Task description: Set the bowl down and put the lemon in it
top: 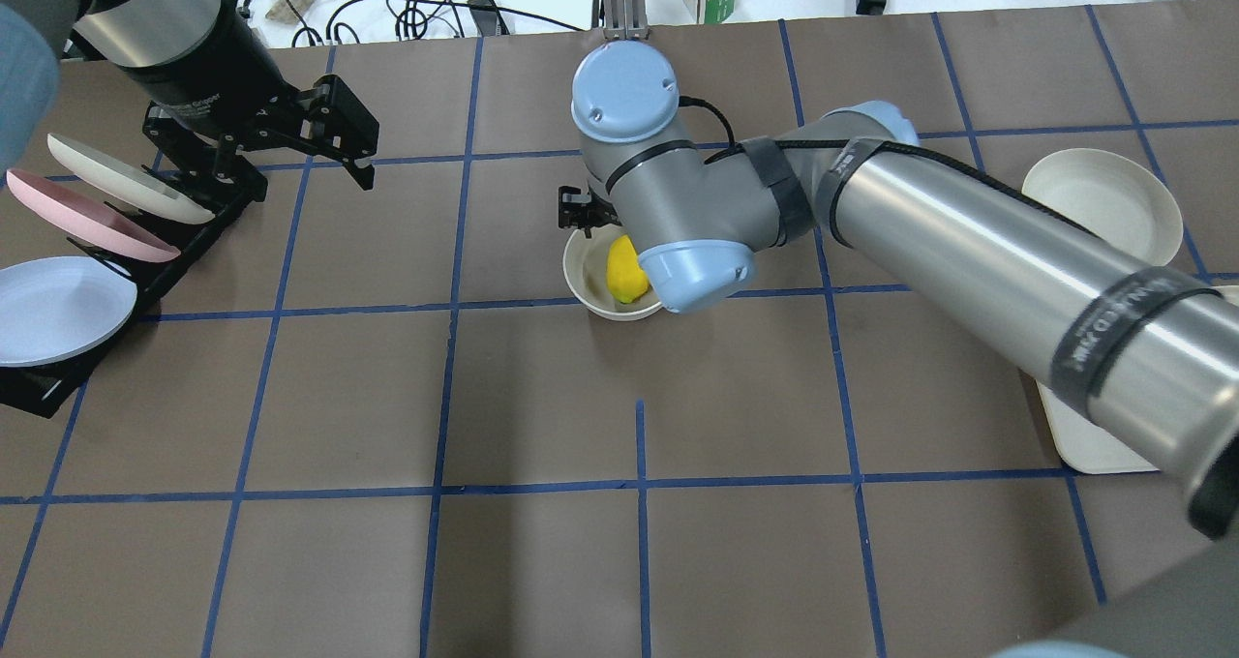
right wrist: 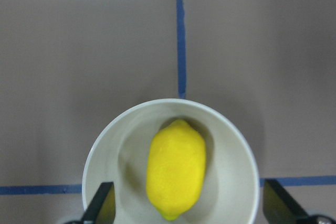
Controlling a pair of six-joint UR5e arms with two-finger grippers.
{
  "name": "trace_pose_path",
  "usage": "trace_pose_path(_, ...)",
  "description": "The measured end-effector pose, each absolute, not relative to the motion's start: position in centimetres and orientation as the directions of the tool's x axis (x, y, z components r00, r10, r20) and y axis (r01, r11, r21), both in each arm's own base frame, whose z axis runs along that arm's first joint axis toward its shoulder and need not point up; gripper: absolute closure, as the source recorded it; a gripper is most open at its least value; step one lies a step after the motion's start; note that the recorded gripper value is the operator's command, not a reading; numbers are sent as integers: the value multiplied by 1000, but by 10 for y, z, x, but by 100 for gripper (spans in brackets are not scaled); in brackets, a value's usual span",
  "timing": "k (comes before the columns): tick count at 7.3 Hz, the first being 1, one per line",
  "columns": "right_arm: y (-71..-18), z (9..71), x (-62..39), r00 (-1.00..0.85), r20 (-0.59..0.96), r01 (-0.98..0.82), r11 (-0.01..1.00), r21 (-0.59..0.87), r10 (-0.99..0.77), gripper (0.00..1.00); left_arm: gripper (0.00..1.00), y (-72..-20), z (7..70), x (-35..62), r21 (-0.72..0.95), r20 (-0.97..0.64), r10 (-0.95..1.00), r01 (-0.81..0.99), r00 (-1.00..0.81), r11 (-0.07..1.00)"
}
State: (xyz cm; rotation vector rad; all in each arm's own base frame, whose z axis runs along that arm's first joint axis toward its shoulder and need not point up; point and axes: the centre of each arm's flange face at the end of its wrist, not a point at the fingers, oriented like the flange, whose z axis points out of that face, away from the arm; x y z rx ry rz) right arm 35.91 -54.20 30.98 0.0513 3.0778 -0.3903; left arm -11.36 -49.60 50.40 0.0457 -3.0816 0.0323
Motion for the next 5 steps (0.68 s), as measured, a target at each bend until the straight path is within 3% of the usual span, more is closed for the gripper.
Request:
trace_pose_path(3,-494,444,249,-996,13,84,986,-147,87,0,0,-494,495,-110,-3,19,-34,-34,-999,999)
trace_pose_path(5,-477,488,181,-994,30,100,988,-115,104,0,0,-495,484,-107,11,-7,-39,-39,-999,999)
